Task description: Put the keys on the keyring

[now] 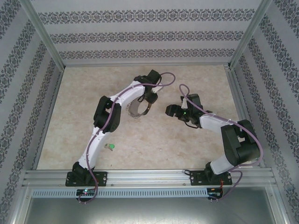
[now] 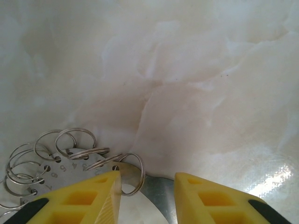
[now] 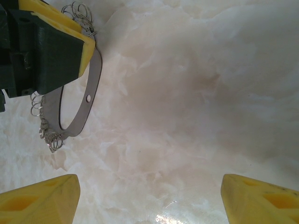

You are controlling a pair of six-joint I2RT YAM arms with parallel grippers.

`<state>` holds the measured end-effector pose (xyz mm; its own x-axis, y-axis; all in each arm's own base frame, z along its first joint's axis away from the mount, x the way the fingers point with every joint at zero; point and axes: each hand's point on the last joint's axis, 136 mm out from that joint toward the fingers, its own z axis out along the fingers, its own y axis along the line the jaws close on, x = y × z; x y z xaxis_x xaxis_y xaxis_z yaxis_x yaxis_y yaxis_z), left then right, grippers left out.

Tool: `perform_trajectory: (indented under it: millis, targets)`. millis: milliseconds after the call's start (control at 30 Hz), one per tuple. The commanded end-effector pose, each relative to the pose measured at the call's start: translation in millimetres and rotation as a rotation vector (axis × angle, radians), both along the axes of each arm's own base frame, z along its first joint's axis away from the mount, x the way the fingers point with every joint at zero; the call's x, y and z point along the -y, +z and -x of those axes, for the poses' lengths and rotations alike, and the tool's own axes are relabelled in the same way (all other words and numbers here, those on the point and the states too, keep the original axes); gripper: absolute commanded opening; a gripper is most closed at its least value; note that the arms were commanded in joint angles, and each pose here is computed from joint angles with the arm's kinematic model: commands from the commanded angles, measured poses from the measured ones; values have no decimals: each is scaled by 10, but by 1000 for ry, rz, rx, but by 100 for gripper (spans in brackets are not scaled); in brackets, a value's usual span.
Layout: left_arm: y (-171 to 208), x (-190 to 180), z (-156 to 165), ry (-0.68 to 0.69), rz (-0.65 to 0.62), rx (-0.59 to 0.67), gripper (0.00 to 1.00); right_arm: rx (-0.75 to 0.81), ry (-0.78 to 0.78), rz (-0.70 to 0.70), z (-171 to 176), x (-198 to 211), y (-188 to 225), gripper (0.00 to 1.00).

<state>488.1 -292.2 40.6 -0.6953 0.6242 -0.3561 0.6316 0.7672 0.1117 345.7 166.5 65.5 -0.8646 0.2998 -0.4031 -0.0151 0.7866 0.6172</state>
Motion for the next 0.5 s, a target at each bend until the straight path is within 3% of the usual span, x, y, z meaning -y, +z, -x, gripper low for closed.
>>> perform_trajectory:
  millis: [0, 167, 467]
  targets:
    - [-57, -16, 28, 26, -30, -25, 35, 38, 5, -25, -70, -18, 142, 79]
    - [-63, -25, 23, 32, -36, -28, 32, 41, 4, -29, -75, -18, 158, 79]
    - [-59, -32, 34, 38, -37, -34, 15, 51, 5, -35, -63, -17, 202, 80]
